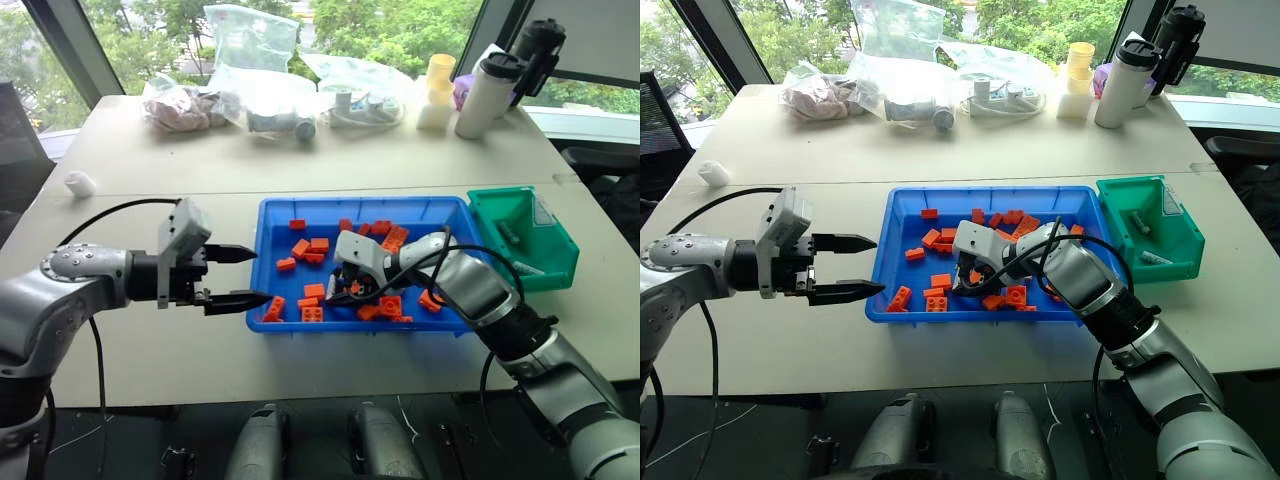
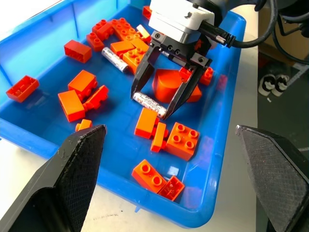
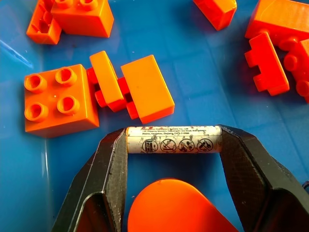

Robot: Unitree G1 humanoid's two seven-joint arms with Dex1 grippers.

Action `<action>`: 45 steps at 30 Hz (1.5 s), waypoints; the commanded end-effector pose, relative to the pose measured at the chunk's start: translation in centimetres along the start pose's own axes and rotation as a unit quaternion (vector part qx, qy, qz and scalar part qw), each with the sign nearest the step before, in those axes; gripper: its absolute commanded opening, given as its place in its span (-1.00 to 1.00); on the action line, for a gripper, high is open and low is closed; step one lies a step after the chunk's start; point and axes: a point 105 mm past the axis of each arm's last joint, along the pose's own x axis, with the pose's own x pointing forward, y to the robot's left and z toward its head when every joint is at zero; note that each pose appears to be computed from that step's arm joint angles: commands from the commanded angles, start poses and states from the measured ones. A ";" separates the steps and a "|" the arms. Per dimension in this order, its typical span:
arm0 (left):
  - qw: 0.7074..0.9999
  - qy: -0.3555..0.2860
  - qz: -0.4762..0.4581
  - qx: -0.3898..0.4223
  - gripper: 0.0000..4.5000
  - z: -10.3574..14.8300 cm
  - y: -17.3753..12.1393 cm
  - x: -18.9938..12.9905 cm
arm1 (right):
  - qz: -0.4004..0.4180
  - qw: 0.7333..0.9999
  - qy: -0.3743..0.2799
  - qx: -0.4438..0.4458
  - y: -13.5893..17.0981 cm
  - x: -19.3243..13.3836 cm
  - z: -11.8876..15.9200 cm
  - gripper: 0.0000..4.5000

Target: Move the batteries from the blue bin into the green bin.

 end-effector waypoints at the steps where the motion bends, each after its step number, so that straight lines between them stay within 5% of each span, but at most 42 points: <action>1: 1.000 -0.007 -0.002 0.016 1.00 0.7 0.0 0.0 | -0.031 0.999 -0.032 -0.011 -0.9 -1.0 1.5 -0.03; 7: 1.000 -0.008 -0.009 0.023 1.00 1.0 0.1 0.1 | -0.147 0.976 -0.158 0.040 -4.5 -7.0 5.8 -0.03; 12: 0.999 -0.011 -0.019 0.025 1.00 1.1 0.4 0.6 | -0.150 0.972 -0.171 0.052 -3.1 -7.7 5.3 -0.03; 17: 0.998 -0.023 -0.034 0.039 1.00 1.8 0.6 1.3 | -0.251 0.940 -0.205 0.104 -5.1 -12.1 4.5 -0.03; 22: 0.993 -0.070 -0.062 0.078 1.00 4.0 0.7 4.6 | -0.420 0.876 -0.196 0.134 -6.9 -20.9 1.0 -0.03; 26: 0.984 -0.095 -0.093 0.120 1.00 5.8 0.4 7.6 | -0.490 0.846 -0.133 0.163 -6.0 -24.4 -3.1 -0.03; 32: 0.970 -0.092 -0.152 0.164 1.00 6.7 -0.5 10.7 | -0.543 0.805 -0.066 0.229 -5.6 -25.4 -8.3 -0.03; 40: 0.970 -0.084 -0.148 0.173 1.00 6.6 0.7 10.9 | -0.562 0.775 -0.059 0.284 -6.9 -24.6 -11.4 -0.03; 41: 0.971 -0.084 -0.145 0.173 1.00 6.6 0.9 10.8 | -0.563 0.773 -0.058 0.287 -7.0 -24.5 -11.6 0.43; 43: 0.974 -0.082 -0.128 0.169 1.00 6.5 1.5 10.3 | -0.573 0.767 -0.046 0.285 -7.4 -24.9 -12.3 0.86; 45: 0.976 -0.080 -0.113 0.165 1.00 6.4 2.1 9.7 | -0.588 0.759 -0.038 0.278 -7.6 -25.6 -12.6 0.96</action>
